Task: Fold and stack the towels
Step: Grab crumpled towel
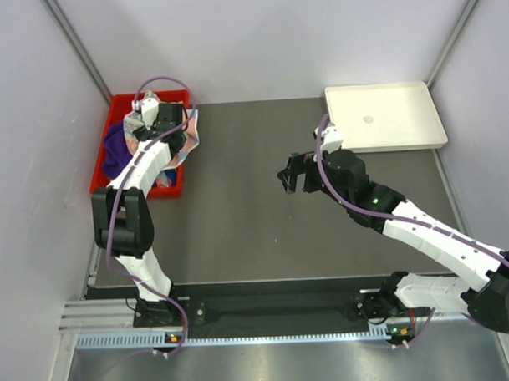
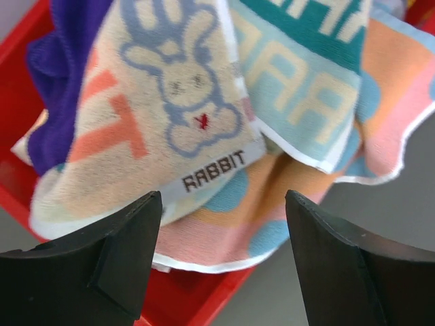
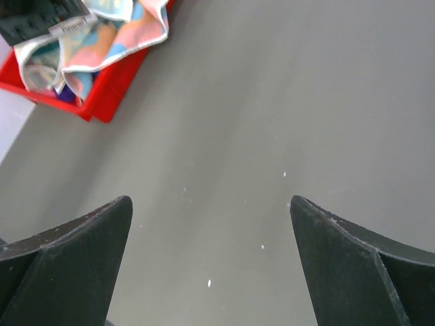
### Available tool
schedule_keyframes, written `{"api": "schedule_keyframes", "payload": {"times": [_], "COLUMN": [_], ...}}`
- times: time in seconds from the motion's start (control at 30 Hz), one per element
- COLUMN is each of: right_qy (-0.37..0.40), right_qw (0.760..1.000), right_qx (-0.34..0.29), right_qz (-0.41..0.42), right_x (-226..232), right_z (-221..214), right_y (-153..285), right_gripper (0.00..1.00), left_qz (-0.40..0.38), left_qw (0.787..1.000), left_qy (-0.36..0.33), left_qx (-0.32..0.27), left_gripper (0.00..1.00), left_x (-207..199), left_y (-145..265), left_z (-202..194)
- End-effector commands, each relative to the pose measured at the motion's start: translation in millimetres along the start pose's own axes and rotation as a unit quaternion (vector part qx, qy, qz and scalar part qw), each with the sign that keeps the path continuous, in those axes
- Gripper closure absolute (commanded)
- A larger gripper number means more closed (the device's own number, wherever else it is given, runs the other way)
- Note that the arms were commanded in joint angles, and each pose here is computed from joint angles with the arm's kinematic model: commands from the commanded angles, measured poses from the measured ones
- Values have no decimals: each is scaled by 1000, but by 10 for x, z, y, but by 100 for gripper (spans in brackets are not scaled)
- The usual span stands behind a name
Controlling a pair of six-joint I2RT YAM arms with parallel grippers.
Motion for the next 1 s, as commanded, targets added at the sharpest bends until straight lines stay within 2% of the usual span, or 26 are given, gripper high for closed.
{"api": "schedule_keyframes", "payload": {"times": [0.0, 0.27, 0.5, 0.73, 0.87, 0.93, 0.97], "right_qy": [-8, -17, -23, -24, -25, -24, -24], "right_qw": [1000, 1000, 1000, 1000, 1000, 1000, 1000], "right_qx": [-13, 1, 9, 12, 9, 10, 10], "right_qz": [7, 16, 17, 17, 17, 17, 15], "right_x": [-6, 21, 29, 29, 26, 30, 21], "right_z": [67, -13, -55, -66, -61, -64, -66], "right_y": [8, -59, -104, -113, -105, -104, -108], "right_gripper": [0, 0, 0, 0, 0, 0, 0], "left_qz": [56, 75, 68, 64, 55, 48, 45], "left_qw": [998, 997, 997, 997, 998, 998, 998], "left_qy": [13, 11, 17, 21, 22, 26, 26], "left_qx": [-27, -3, 14, 29, 29, 25, 25], "left_gripper": [20, 16, 22, 37, 57, 64, 72], "left_x": [228, 446, 461, 447, 423, 417, 407], "left_y": [-24, -212, -312, -376, -376, -356, -347], "left_z": [187, 21, -85, -201, -201, -156, -150]}}
Point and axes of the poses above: each gripper's point midway between its finger pads, its own y axis back along the fingers, its own x axis along the line the jaws close on, z = x × y, the point moved 4 cm from there along y, back along the fingers, and after that the axes turned 13 degrees about -y, right-handed, at the moved point
